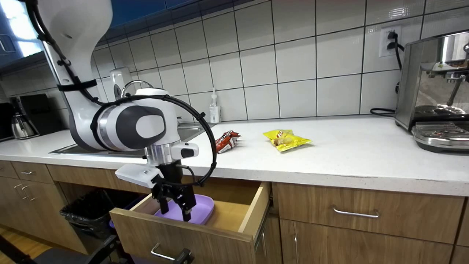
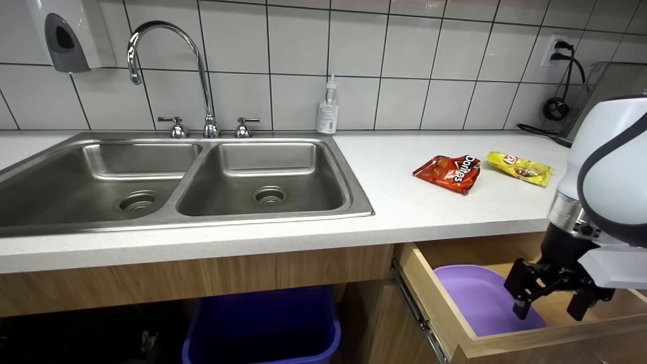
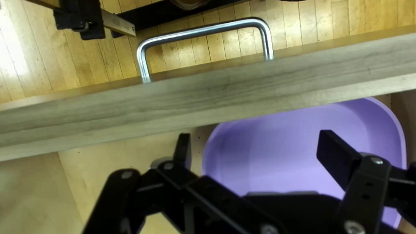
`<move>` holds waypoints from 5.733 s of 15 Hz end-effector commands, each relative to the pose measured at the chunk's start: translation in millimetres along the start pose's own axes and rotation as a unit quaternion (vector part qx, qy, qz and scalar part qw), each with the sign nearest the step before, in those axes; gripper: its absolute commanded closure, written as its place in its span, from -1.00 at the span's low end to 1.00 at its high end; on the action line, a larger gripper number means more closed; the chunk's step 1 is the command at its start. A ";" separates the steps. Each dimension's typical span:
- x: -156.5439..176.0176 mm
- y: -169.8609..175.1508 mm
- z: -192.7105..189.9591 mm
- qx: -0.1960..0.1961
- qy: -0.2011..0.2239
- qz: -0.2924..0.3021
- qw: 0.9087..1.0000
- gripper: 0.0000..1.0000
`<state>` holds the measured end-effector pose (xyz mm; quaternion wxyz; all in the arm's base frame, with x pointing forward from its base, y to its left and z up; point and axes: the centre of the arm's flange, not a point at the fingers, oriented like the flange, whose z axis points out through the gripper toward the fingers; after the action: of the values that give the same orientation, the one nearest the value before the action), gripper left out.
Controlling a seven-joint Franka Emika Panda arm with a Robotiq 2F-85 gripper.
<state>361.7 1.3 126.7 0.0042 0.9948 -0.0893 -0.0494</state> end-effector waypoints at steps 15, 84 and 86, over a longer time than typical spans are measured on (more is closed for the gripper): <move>9.5 -46.7 -117.3 0.035 0.123 0.063 0.990 -1.00; 337.5 -28.8 -150.2 0.023 0.057 0.005 0.998 -1.00; 330.4 -26.7 -147.3 0.022 0.054 0.006 0.998 -1.00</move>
<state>721.6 -31.6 235.7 -0.0129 0.9942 -0.1058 0.0154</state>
